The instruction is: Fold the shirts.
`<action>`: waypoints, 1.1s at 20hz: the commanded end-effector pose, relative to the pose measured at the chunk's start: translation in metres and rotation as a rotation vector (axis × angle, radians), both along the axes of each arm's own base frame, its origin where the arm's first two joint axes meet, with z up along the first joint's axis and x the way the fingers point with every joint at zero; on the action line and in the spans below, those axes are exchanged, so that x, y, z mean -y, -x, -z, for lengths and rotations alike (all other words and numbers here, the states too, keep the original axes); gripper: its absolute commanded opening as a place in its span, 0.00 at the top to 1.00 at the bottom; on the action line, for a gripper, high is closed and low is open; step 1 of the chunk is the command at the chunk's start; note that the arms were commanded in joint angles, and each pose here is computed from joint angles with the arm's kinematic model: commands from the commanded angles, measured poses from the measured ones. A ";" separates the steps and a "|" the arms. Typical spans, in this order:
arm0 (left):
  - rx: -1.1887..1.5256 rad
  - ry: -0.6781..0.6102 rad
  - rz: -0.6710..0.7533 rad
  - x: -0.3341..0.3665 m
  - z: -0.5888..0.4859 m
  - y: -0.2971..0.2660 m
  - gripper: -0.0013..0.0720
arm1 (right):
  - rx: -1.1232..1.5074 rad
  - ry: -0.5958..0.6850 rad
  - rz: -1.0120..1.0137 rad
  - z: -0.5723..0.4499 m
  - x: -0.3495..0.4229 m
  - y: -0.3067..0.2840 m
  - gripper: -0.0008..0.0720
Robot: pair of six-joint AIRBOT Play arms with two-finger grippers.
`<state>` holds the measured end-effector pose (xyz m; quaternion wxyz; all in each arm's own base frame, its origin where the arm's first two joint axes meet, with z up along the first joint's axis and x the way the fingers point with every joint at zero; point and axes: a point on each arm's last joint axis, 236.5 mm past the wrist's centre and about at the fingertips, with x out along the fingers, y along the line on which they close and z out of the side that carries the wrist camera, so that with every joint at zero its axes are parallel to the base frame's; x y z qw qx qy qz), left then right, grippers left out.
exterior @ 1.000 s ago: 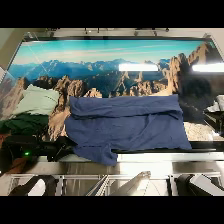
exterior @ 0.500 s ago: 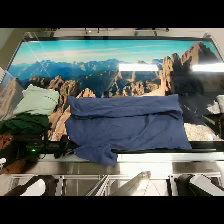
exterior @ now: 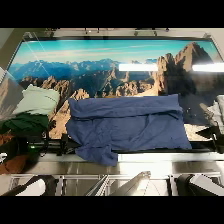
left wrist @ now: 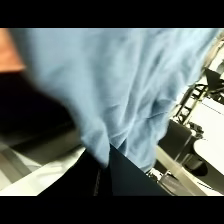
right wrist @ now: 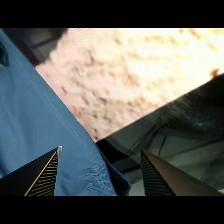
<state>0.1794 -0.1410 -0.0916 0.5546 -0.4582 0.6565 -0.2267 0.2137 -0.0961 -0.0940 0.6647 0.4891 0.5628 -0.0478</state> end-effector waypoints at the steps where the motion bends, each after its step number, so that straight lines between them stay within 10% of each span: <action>1: 0.034 0.035 0.027 0.001 -0.015 -0.009 0.95 | -0.040 -0.089 -0.063 0.019 -0.017 0.006 0.20; 7: 0.029 0.039 0.023 0.000 -0.019 -0.013 0.95 | -0.127 -0.259 -0.260 0.031 -0.075 0.015 0.22; 9: 0.027 0.046 0.027 0.001 -0.020 -0.012 0.95 | -0.127 -0.311 -0.351 0.020 -0.095 0.020 0.58; 13: 0.017 0.064 0.034 0.003 -0.024 -0.009 0.95 | -0.099 -0.402 -0.378 -0.006 -0.104 0.014 0.96; 22: 0.019 -0.003 0.067 -0.029 -0.060 -0.032 0.95 | -0.089 -0.264 -0.270 -0.038 -0.030 0.001 0.96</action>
